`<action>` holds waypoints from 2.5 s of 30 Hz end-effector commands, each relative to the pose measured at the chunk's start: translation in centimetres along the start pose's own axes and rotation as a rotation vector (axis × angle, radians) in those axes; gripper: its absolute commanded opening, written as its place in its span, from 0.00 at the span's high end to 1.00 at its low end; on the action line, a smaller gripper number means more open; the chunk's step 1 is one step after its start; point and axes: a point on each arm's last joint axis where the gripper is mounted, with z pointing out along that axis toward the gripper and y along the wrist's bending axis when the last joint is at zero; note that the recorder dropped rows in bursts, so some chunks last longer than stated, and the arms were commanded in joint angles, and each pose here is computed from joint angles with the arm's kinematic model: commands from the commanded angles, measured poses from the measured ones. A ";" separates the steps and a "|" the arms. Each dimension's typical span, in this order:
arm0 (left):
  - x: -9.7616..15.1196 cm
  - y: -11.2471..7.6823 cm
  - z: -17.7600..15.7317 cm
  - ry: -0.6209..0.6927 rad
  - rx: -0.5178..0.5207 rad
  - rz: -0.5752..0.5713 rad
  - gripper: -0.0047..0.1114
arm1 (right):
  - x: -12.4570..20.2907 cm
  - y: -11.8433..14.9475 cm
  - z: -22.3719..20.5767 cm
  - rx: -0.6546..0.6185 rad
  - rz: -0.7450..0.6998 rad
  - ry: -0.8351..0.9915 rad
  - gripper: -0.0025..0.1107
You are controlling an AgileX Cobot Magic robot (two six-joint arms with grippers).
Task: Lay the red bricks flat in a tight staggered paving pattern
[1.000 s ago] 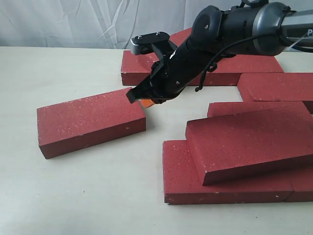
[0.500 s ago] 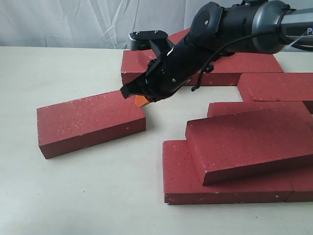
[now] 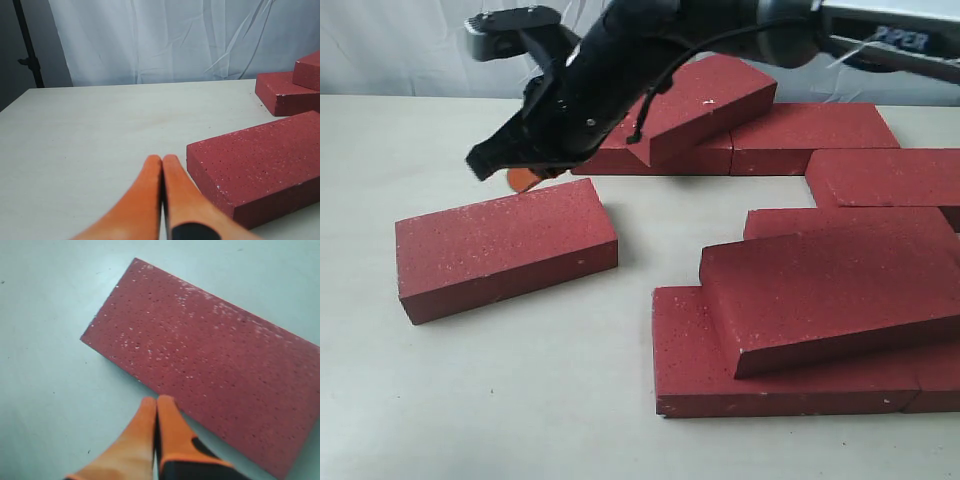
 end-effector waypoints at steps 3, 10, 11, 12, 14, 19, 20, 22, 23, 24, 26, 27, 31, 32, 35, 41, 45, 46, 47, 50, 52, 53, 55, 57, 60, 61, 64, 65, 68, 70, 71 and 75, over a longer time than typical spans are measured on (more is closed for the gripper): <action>0.0 0.0 0.0 -0.012 -0.001 -0.007 0.96 | -1.2 3.8 3.5 0.033 -0.123 0.079 0.98; 0.0 0.0 0.0 -0.012 -0.001 -0.007 0.96 | -1.6 4.3 6.9 0.027 -0.125 0.065 0.98; 0.0 0.0 0.0 -0.012 -0.001 -0.007 0.96 | -1.5 4.1 7.4 0.031 -0.122 0.062 0.98; 0.0 0.0 0.0 -0.012 -0.001 -0.007 0.96 | -1.3 3.7 8.1 0.040 -0.119 0.068 0.98; 0.0 0.0 0.0 -0.012 -0.001 -0.007 0.96 | -0.9 2.9 8.9 0.072 -0.098 0.085 0.98; 0.0 0.0 0.0 -0.012 -0.001 -0.007 0.96 | 0.2 1.2 10.7 0.165 -0.069 0.144 0.98; 0.0 0.0 0.0 -0.012 -0.001 -0.007 0.96 | 0.4 1.0 10.8 0.186 -0.072 0.153 0.98; 0.0 0.0 0.0 -0.012 -0.001 -0.007 0.96 | 0.7 0.6 10.8 0.212 -0.040 0.187 0.98; 0.0 0.0 0.0 -0.012 -0.001 -0.007 0.96 | 0.9 0.3 10.7 0.215 -0.020 0.203 0.98; 0.0 0.0 0.0 -0.012 -0.001 -0.007 0.96 | 0.9 0.1 10.6 0.215 -0.009 0.211 0.98; 0.0 0.0 0.0 -0.012 -0.001 -0.007 0.96 | 1.0 -0.6 10.3 0.206 0.040 0.212 0.98; 0.0 0.0 0.0 -0.012 -0.001 -0.007 0.96 | 0.9 -0.9 10.2 0.186 0.071 0.205 0.98; 0.0 0.0 0.0 -0.012 -0.001 -0.007 0.96 | 0.8 -1.1 10.0 0.109 0.169 0.185 0.98; 0.0 0.0 0.0 -0.012 -0.001 -0.007 0.96 | 0.8 -1.2 10.0 0.107 0.175 0.184 0.98; 0.0 0.0 0.0 -0.012 -0.001 -0.007 0.96 | 0.7 -1.1 10.0 0.092 0.163 0.182 0.98; 0.0 0.0 0.0 -0.012 -0.001 -0.007 0.96 | 0.0 -0.6 10.2 0.044 0.122 0.110 0.98; 0.0 0.0 0.0 -0.012 -0.001 -0.007 0.96 | -0.7 -0.7 10.2 0.057 0.126 0.032 0.98; 0.0 0.0 0.0 -0.012 -0.001 -0.007 0.96 | -0.8 -0.8 10.2 0.062 0.125 0.013 0.98; 0.0 0.0 0.0 -0.012 -0.001 -0.007 0.96 | -1.0 -0.9 10.2 0.067 0.125 -0.005 0.98; 0.0 0.0 0.0 -0.012 -0.001 -0.007 0.96 | -1.1 -1.0 10.5 0.073 0.127 -0.028 0.98; 0.0 0.0 0.0 -0.012 -0.001 -0.007 0.96 | -0.9 -1.2 11.0 0.074 0.134 -0.022 0.98; 0.0 0.0 0.0 -0.012 -0.001 -0.007 0.96 | -0.6 -1.3 11.4 0.075 0.137 -0.013 0.98; 0.0 0.0 0.0 -0.012 -0.001 -0.007 0.96 | -0.3 -1.5 11.9 0.080 0.135 0.001 0.98; 0.0 0.0 0.0 -0.012 -0.001 -0.007 0.96 | 0.0 -1.7 12.4 0.083 0.138 0.011 0.98; 0.0 0.0 0.0 -0.012 -0.001 -0.007 0.96 | 0.1 -1.9 12.5 0.091 0.162 0.016 0.98; 0.0 0.0 0.0 -0.012 -0.001 -0.007 0.96 | 0.2 -2.0 12.5 0.104 0.168 0.018 0.98; 0.0 0.0 0.0 -0.012 -0.001 -0.007 0.96 | 0.3 -2.5 12.4 0.161 0.221 0.027 0.98; 0.0 0.0 0.0 -0.012 -0.001 -0.007 0.96 | 0.4 -2.7 12.4 0.187 0.239 0.031 0.98; 0.0 0.0 0.0 -0.012 -0.001 -0.007 0.96 | 0.6 -3.3 12.2 0.255 0.276 0.042 0.98; 0.0 0.0 0.0 -0.012 -0.001 -0.007 0.96 | 0.8 -3.7 12.1 0.288 0.292 0.054 0.98; 0.0 0.0 0.0 -0.012 -0.001 -0.007 0.96 | 0.9 -3.9 12.1 0.303 0.303 0.060 0.98; 0.0 0.0 0.0 -0.012 -0.001 -0.007 0.96 | 1.1 -4.9 11.7 0.330 0.365 0.068 0.98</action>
